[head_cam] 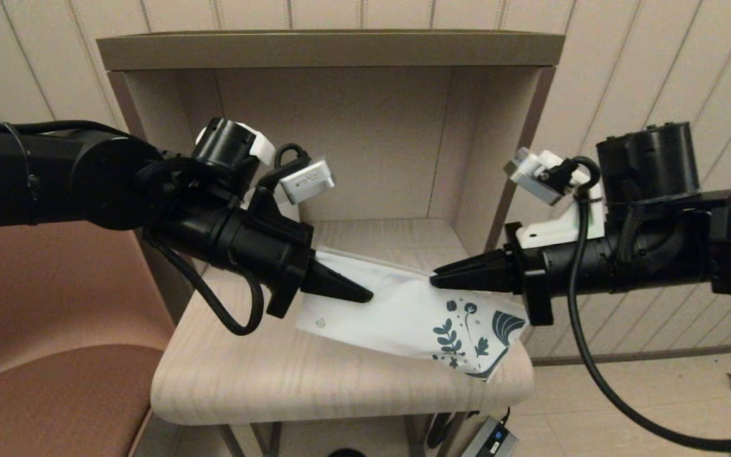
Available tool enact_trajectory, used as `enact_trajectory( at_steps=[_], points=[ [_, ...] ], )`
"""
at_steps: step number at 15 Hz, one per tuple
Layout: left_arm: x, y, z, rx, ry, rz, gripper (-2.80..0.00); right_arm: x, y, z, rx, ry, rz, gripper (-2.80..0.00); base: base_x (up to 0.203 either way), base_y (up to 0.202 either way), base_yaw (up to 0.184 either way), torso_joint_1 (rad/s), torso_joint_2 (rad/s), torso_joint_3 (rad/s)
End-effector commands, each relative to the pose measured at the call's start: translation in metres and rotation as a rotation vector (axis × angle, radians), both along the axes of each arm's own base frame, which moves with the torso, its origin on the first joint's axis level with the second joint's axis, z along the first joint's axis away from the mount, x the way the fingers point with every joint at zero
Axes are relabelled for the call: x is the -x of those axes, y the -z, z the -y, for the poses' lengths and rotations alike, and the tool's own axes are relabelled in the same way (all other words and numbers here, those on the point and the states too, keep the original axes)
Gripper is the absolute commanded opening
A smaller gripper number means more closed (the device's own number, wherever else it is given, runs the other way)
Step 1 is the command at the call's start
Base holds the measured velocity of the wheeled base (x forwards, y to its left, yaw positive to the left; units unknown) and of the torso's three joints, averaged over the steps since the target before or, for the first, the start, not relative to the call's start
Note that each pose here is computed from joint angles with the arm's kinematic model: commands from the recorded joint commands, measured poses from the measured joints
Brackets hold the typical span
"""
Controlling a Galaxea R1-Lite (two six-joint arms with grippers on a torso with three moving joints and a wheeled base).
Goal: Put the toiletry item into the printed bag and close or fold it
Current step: Close the strorage bag and place it on the desk
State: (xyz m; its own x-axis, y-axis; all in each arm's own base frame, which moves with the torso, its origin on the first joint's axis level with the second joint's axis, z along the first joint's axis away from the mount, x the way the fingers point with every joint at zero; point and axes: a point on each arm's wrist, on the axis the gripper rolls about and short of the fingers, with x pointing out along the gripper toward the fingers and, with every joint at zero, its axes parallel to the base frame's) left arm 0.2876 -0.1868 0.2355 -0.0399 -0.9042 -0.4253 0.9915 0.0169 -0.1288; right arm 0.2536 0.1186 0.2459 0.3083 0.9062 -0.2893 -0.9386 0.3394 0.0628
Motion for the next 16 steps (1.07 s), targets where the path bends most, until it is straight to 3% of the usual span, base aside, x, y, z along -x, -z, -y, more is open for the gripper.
enact_trajectory(
  at_steps=[1, 7, 16],
  points=[
    [0.001, 0.000, 0.000, 0.002, 0.004, -0.001, -2.80, 0.011, -0.001, 0.016, -0.003, 0.036, 0.005, -2.80, 0.000, 0.000, 0.000, 0.000, 0.00, 0.000],
    [0.000, 0.000, 0.000, 0.001, 0.001, -0.001, -2.80, 0.017, 0.014, 0.050, -0.009, 0.096, -0.036, -2.80, 0.000, 0.000, 0.000, 0.000, 0.00, 0.000],
    [-0.001, -0.001, -0.001, 0.004, -0.001, 0.006, -2.80, 0.020, 0.022, 0.060, 0.002, 0.128, -0.045, -2.80, 0.000, 0.000, 0.000, 0.000, 0.00, 0.000]
  ],
)
